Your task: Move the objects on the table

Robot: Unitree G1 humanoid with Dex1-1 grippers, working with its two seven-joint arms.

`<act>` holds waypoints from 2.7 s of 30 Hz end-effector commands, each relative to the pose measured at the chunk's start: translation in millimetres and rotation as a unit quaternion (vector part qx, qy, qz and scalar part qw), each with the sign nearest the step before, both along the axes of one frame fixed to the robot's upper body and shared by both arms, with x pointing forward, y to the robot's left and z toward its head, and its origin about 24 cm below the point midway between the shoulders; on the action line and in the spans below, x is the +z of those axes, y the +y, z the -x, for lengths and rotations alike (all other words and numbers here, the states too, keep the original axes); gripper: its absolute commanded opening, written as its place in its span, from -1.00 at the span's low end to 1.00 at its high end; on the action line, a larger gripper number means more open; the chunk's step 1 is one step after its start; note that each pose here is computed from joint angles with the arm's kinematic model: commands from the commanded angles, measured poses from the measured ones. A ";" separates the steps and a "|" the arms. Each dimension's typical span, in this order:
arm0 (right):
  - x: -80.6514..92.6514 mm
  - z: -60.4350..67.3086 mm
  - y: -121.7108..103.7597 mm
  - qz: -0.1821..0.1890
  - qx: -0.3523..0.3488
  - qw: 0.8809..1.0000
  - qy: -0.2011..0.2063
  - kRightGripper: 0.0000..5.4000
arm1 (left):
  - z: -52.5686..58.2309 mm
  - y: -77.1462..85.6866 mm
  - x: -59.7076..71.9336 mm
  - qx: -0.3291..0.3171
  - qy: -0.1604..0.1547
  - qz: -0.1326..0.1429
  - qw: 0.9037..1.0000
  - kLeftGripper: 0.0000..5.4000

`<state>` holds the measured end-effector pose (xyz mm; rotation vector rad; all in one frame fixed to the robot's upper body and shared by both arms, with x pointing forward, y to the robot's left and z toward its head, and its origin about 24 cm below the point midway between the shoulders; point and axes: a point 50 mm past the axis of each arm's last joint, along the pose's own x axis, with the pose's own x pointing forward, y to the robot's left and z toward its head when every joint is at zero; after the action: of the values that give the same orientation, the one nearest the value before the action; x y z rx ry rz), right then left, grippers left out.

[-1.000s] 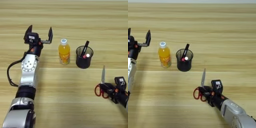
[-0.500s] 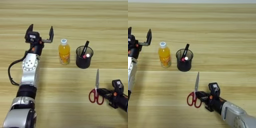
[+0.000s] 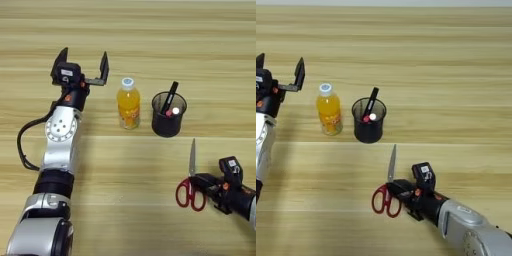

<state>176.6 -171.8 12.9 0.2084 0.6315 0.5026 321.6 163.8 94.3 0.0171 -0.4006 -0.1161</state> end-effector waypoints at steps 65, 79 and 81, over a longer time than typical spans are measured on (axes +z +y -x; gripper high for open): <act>102.8 -77.5 -60.7 0.063 0.361 0.860 -0.355 0.99 | -3.3 -2.8 4.4 0.003 -0.008 0.008 1.000 1.00; 64.6 -102.6 -57.2 0.094 0.262 0.921 -0.271 0.99 | -2.2 -2.6 4.0 0.004 -0.009 0.008 1.000 1.00; 59.4 -104.9 -56.1 0.088 0.251 0.930 -0.252 0.99 | -2.0 -2.7 3.8 0.004 -0.010 0.008 1.000 1.00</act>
<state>276.3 -231.1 74.3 -0.2775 0.1830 0.9634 321.7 163.2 93.2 0.0084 -0.4035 -0.1000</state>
